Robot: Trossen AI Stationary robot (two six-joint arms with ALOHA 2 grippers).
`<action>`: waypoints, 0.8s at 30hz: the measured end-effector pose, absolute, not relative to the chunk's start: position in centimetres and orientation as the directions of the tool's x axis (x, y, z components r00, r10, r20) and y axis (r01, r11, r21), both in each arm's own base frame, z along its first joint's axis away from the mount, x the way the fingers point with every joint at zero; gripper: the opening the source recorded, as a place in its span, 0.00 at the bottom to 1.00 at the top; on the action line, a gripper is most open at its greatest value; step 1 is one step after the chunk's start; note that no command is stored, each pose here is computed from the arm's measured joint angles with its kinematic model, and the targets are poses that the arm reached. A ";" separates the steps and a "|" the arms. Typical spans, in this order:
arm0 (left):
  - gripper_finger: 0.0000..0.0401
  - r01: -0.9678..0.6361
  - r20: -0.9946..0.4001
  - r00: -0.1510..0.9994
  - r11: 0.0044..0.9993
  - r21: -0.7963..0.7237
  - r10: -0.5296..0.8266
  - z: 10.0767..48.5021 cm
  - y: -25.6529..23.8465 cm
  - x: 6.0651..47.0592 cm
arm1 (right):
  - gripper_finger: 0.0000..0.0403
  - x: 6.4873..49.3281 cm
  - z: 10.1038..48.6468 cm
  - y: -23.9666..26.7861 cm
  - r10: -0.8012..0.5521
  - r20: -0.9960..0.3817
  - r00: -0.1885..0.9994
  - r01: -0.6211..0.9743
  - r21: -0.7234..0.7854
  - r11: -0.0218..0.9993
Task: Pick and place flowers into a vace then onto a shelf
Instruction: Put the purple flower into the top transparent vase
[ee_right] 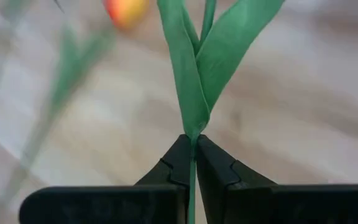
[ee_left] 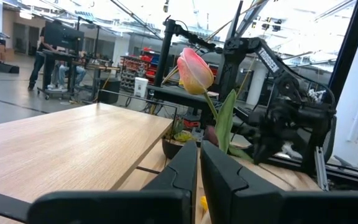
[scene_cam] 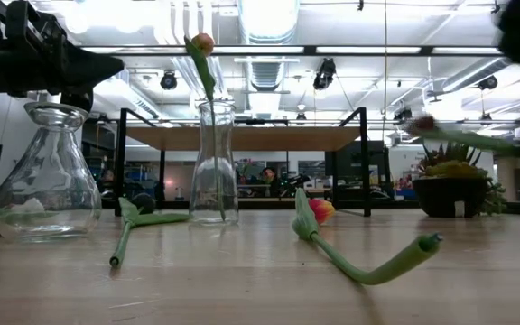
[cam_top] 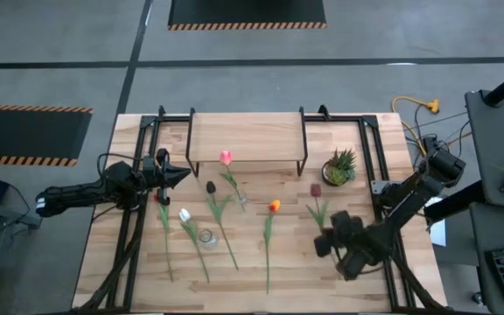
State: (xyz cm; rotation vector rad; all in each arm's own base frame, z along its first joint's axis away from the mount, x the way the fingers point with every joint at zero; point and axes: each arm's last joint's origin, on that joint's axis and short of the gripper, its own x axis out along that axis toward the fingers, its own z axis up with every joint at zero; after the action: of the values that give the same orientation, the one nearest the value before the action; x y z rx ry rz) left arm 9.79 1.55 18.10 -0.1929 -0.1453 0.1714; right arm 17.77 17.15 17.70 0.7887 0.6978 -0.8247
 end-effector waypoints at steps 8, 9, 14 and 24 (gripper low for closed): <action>0.01 -0.155 0.127 0.975 0.967 -0.202 0.183 18.1 1.5 9.8 | 0.02 20.1 19.6 15.8 -0.376 -0.680 0.629 0.741 0.380 0.553; 0.01 -0.155 0.127 0.975 0.967 -0.202 0.183 18.1 1.5 9.8 | 0.02 20.5 19.9 15.6 -0.364 -0.677 0.640 0.726 0.378 0.575; 0.01 -0.155 0.126 0.975 0.967 -0.202 0.183 18.1 1.6 9.8 | 0.02 22.4 20.8 13.8 -0.309 -0.695 0.649 0.644 0.286 0.709; 0.01 -0.155 0.125 0.975 0.967 -0.202 0.183 18.1 1.5 9.8 | 0.02 27.5 24.6 8.7 -0.233 -0.475 0.848 0.385 0.251 0.888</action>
State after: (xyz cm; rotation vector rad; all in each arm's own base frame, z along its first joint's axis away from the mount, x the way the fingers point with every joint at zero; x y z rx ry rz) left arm 9.80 1.55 18.08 -0.1930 -0.1432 0.1716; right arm 27.51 8.69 24.59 0.3480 0.4516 -0.3328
